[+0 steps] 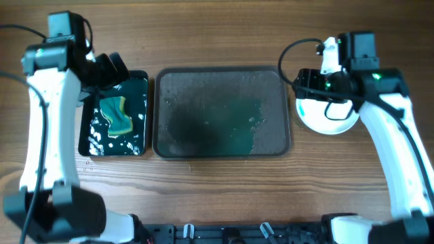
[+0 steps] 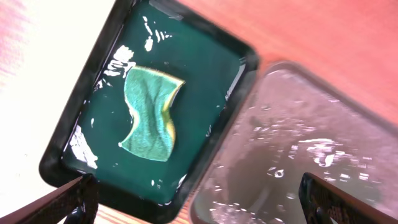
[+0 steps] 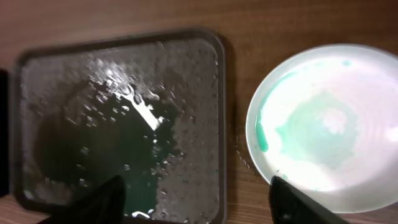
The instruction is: Clean dirty plates on tray and stack at the side
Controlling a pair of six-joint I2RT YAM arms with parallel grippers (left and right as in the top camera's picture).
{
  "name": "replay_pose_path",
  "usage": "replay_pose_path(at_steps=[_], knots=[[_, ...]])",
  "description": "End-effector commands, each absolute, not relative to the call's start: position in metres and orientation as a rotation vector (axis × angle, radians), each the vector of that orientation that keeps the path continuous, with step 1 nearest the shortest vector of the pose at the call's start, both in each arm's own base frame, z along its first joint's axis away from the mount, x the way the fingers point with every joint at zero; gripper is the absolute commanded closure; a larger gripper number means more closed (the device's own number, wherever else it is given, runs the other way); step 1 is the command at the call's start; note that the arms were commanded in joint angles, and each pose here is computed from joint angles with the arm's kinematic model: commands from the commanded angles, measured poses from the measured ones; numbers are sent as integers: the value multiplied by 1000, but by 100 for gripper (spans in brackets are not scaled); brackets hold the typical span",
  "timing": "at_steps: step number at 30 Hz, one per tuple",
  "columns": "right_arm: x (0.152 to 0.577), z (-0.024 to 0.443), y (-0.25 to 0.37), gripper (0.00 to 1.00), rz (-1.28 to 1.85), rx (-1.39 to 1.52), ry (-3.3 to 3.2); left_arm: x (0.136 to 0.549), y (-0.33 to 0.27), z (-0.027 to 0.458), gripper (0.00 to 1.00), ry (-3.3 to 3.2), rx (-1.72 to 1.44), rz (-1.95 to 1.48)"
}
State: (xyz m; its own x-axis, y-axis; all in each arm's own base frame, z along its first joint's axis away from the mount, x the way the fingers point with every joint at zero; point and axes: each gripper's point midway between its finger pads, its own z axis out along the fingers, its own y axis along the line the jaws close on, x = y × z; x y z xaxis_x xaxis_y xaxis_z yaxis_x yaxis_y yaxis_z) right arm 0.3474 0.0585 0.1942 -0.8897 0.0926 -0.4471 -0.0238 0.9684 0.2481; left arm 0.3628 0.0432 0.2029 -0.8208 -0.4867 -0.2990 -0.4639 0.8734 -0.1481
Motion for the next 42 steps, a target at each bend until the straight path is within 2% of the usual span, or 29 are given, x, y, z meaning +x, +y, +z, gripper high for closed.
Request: replay_pose_path(at_steps=[1,6,10,16,22,37,42], knots=[[318,256,53,0,303,-4,2477,363,35,207,0,2708,-709,-154],[277,316,51,0,315,-27,2269,363,35,206,0,2710,-710,-154],[256,339,50,0,314,-38,2175,363,35,206,0,2710,-710,-154],[258,340,44,0,251,-68,2166,363,35,206,0,2710,-710,-154],[281,347,43,0,179,-152,1992,363,35,206,0,2710,-710,-154],[230,214,70,0,264,-339,1538,363,35,206,0,2710,-710,-154],[230,199,67,0,246,-330,1510,363,35,206,0,2710,-709,-154]])
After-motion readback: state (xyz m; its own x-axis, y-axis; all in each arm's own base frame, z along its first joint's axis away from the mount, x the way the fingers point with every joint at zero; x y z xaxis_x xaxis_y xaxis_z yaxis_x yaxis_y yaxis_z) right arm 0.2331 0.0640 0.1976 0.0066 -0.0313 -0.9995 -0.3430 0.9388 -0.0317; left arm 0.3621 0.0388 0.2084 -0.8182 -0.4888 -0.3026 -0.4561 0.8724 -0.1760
